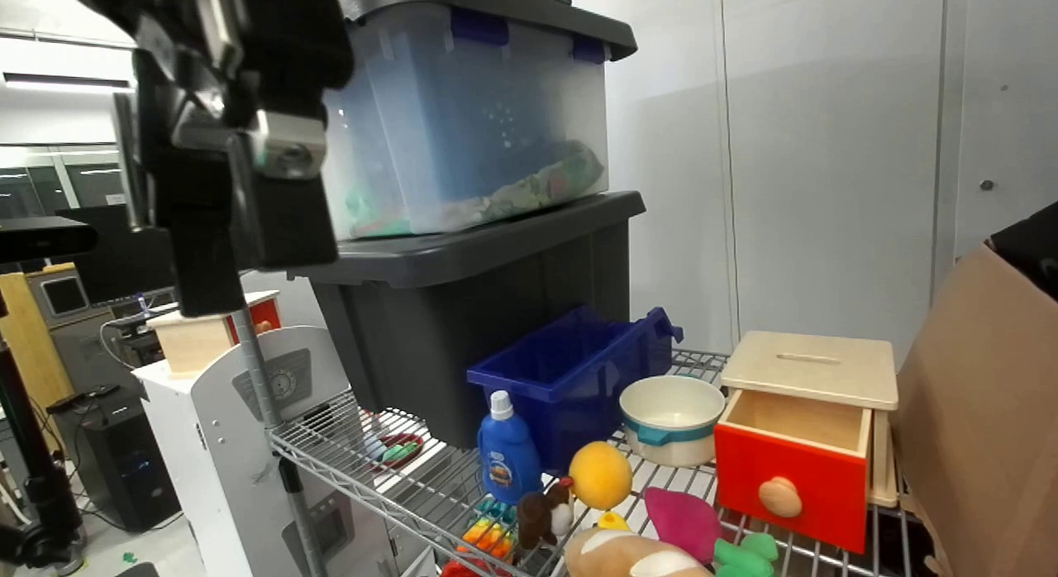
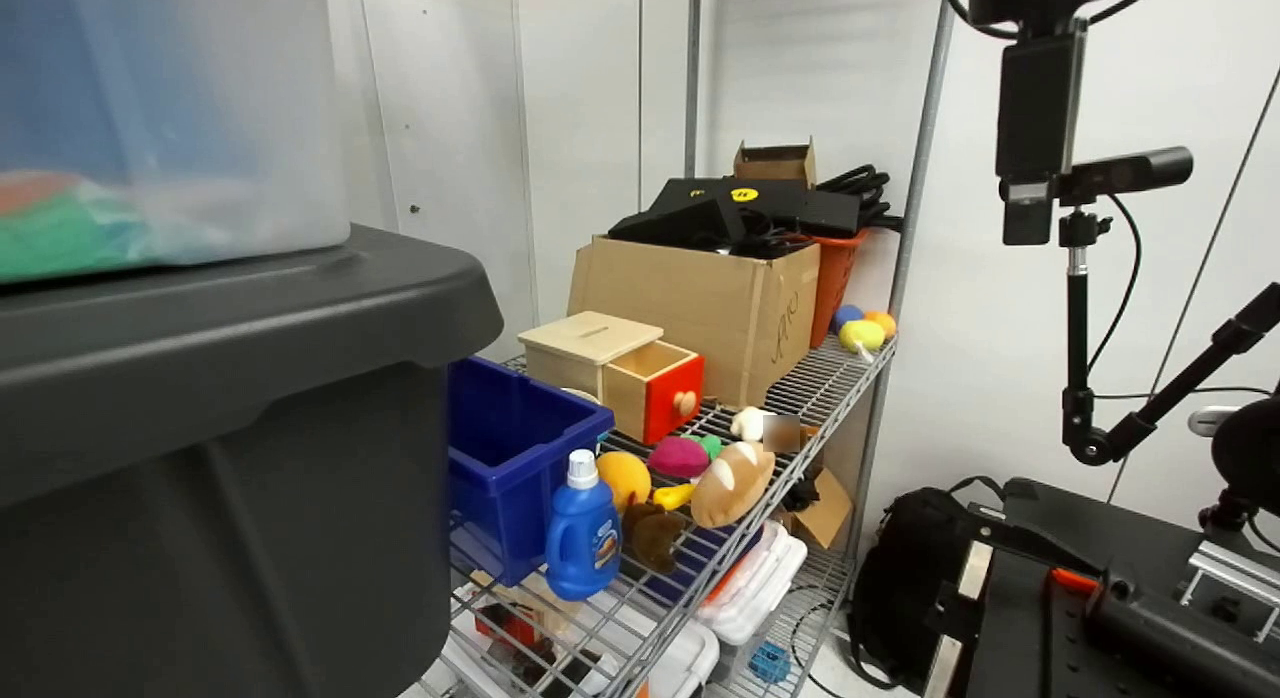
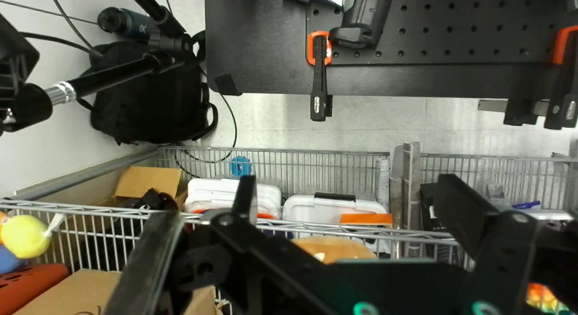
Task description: Put the brown plush toy in the blue storage container
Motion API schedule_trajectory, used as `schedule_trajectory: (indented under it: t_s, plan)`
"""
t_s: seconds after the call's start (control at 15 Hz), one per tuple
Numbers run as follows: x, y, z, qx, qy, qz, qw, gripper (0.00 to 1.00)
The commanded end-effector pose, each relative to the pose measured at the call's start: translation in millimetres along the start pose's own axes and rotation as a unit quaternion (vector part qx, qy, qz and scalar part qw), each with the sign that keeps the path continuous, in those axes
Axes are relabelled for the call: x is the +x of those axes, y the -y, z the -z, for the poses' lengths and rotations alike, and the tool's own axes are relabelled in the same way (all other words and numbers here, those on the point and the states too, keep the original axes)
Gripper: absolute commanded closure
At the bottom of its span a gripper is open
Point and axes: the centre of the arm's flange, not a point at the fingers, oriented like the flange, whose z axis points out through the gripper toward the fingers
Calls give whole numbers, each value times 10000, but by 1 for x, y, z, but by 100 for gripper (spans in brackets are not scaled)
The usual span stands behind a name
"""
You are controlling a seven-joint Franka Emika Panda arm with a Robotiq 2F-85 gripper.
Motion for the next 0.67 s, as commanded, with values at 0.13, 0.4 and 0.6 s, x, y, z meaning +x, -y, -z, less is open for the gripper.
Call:
schedule_trajectory:
  t_s: [0.13, 0.4, 0.6]
  plan:
    - [37, 2, 26, 161, -398, 108, 9990, 0]
    - [48, 7, 32, 418, -1175, 409, 9914, 0]
    - [54, 8, 30, 673, -1461, 485, 9858, 0]
